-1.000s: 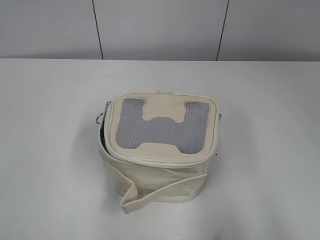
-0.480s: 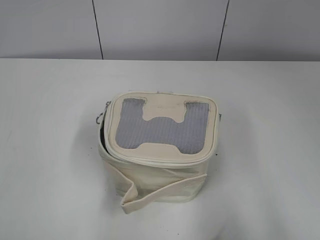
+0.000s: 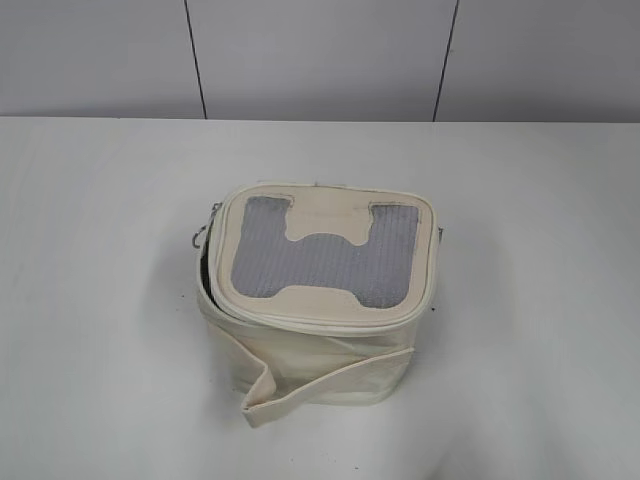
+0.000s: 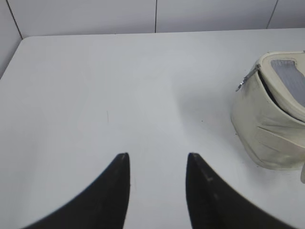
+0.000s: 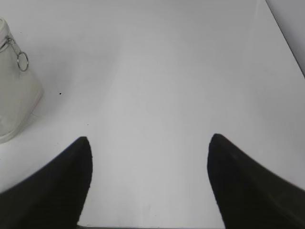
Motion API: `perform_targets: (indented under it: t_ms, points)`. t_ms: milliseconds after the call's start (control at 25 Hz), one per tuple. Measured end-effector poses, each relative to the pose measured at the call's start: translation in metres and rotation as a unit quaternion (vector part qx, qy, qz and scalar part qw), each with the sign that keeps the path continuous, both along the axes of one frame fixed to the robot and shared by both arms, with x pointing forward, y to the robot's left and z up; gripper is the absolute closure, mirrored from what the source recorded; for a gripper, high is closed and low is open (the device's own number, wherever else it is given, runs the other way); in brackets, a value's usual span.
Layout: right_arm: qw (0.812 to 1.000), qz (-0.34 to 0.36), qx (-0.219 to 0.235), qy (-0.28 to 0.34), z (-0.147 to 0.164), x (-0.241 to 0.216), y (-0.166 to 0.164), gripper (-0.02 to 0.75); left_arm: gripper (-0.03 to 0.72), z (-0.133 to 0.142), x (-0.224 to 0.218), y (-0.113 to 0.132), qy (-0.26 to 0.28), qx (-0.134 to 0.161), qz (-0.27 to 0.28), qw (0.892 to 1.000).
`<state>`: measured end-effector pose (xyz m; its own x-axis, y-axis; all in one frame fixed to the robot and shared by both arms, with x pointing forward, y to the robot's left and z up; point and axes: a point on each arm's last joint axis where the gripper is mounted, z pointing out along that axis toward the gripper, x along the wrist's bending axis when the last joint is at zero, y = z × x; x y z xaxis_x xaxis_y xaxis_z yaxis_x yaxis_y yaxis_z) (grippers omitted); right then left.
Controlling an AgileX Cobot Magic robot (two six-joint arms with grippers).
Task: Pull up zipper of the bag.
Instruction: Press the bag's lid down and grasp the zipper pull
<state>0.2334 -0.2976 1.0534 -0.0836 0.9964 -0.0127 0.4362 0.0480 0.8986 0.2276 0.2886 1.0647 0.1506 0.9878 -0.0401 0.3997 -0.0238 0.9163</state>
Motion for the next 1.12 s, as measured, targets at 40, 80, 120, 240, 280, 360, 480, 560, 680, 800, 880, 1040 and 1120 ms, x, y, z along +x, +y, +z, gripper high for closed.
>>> perform_targets:
  t_ms: [40, 80, 120, 240, 280, 360, 480, 560, 680, 800, 880, 1040, 1120]
  points:
    - [1.0, 0.0, 0.0, 0.0, 0.0, 0.0, 0.0, 0.151, 0.38, 0.0, 0.0, 0.0, 0.0, 0.0, 0.0, 1.0]
    - [1.0, 0.0, 0.0, 0.0, 0.0, 0.0, 0.0, 0.151, 0.38, 0.0, 0.0, 0.0, 0.0, 0.0, 0.0, 1.0]
    - [1.0, 0.0, 0.0, 0.0, 0.0, 0.0, 0.0, 0.151, 0.38, 0.0, 0.0, 0.0, 0.0, 0.0, 0.0, 1.0]
    - [1.0, 0.0, 0.0, 0.0, 0.0, 0.0, 0.0, 0.151, 0.38, 0.0, 0.0, 0.0, 0.0, 0.0, 0.0, 1.0]
    - [1.0, 0.0, 0.0, 0.0, 0.0, 0.0, 0.0, 0.151, 0.38, 0.0, 0.0, 0.0, 0.0, 0.0, 0.0, 1.0]
    - [1.0, 0.0, 0.0, 0.0, 0.0, 0.0, 0.0, 0.151, 0.38, 0.0, 0.0, 0.0, 0.0, 0.0, 0.0, 1.0]
    - [1.0, 0.004, 0.001, 0.0, 0.0, 0.0, 0.0, 0.151, 0.38, 0.0, 0.0, -0.003, 0.0, -0.013, -0.01, 1.0]
    - [1.0, 0.008, -0.004, -0.004, 0.001, 0.0, 0.0, 0.151, 0.38, 0.001, -0.001, -0.006, -0.002, -0.031, -0.022, 0.999]
    - [0.999, 0.02, -0.028, -0.003, 0.008, 0.003, 0.0, 0.151, 0.38, 0.002, 0.0, -0.008, -0.004, -0.044, -0.035, 0.998]
    - [0.999, 0.026, -0.039, 0.028, 0.015, 0.017, 0.001, 0.151, 0.38, 0.003, 0.004, -0.009, 0.007, -0.05, -0.046, 0.998]
    - [0.997, 0.029, -0.042, 0.053, 0.02, 0.029, 0.002, 0.151, 0.38, 0.005, 0.008, -0.01, 0.014, -0.055, -0.05, 0.997]
    - [0.994, 0.065, -0.054, 0.07, 0.035, 0.051, 0.007, 0.151, 0.38, 0.013, 0.018, -0.011, -0.01, -0.076, -0.049, 0.996]
    - [0.99, 0.093, -0.067, 0.083, 0.042, 0.063, 0.011, 0.151, 0.381, 0.018, 0.024, -0.012, -0.025, -0.085, -0.048, 0.995]
